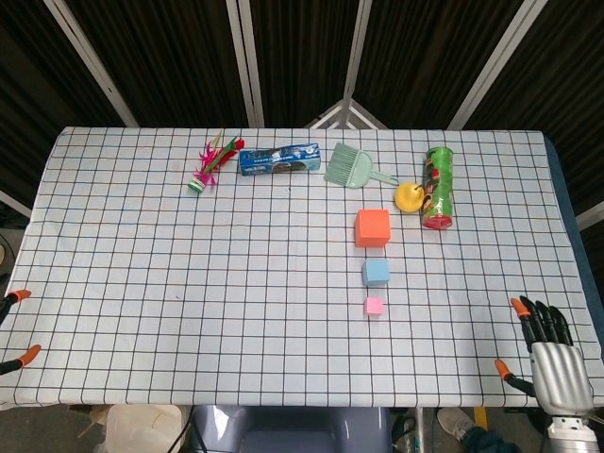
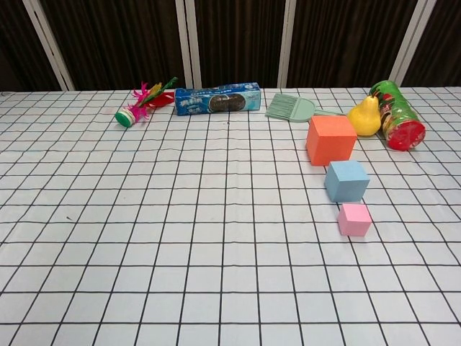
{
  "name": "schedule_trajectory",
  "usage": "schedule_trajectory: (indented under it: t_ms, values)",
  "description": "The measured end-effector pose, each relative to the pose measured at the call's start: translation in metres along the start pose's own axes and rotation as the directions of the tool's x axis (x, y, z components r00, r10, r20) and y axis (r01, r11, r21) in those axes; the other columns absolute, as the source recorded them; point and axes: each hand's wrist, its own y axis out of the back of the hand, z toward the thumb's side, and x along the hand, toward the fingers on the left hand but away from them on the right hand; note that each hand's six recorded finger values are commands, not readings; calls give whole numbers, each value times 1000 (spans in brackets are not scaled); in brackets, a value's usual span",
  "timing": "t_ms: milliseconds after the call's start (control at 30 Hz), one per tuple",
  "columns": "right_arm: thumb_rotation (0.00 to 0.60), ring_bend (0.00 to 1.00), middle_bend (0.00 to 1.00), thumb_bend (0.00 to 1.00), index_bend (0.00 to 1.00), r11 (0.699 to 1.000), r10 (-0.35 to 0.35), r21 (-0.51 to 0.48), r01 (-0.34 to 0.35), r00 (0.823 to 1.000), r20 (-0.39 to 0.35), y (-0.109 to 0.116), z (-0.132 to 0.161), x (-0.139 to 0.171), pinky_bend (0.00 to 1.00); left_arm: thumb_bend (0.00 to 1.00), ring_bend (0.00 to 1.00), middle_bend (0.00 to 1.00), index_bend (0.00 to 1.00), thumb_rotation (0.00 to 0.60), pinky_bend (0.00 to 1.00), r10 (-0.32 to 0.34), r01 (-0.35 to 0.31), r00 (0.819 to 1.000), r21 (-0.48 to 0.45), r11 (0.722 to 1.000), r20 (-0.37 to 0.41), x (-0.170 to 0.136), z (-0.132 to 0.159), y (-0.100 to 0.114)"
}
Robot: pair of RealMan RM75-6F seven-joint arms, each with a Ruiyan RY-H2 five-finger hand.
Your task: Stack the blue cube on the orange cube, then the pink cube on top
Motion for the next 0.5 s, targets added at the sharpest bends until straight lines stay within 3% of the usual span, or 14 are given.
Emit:
schedule_trajectory:
  t_ms: [167, 300, 500]
  values:
    - [600, 18, 88, 292, 101, 998, 37, -40, -40, 997, -71, -11, 23, -16, 0, 206, 0, 7, 216, 600, 18, -5, 5, 1000, -3, 1000, -22, 0, -5, -1]
    - [600, 18, 87, 292, 169, 997, 65, -31, -70, 989, -135, -16, 48, -47, 0, 206, 0, 7, 216, 600, 18, 0, 0, 1000, -4, 1000, -25, 2, -6, 1]
    - [600, 18, 87, 292, 215, 992, 123, 8, -124, 979, -163, -25, 76, -91, 0, 206, 0, 7, 216, 600, 18, -14, 14, 999, 6, 1000, -33, 5, -6, -3]
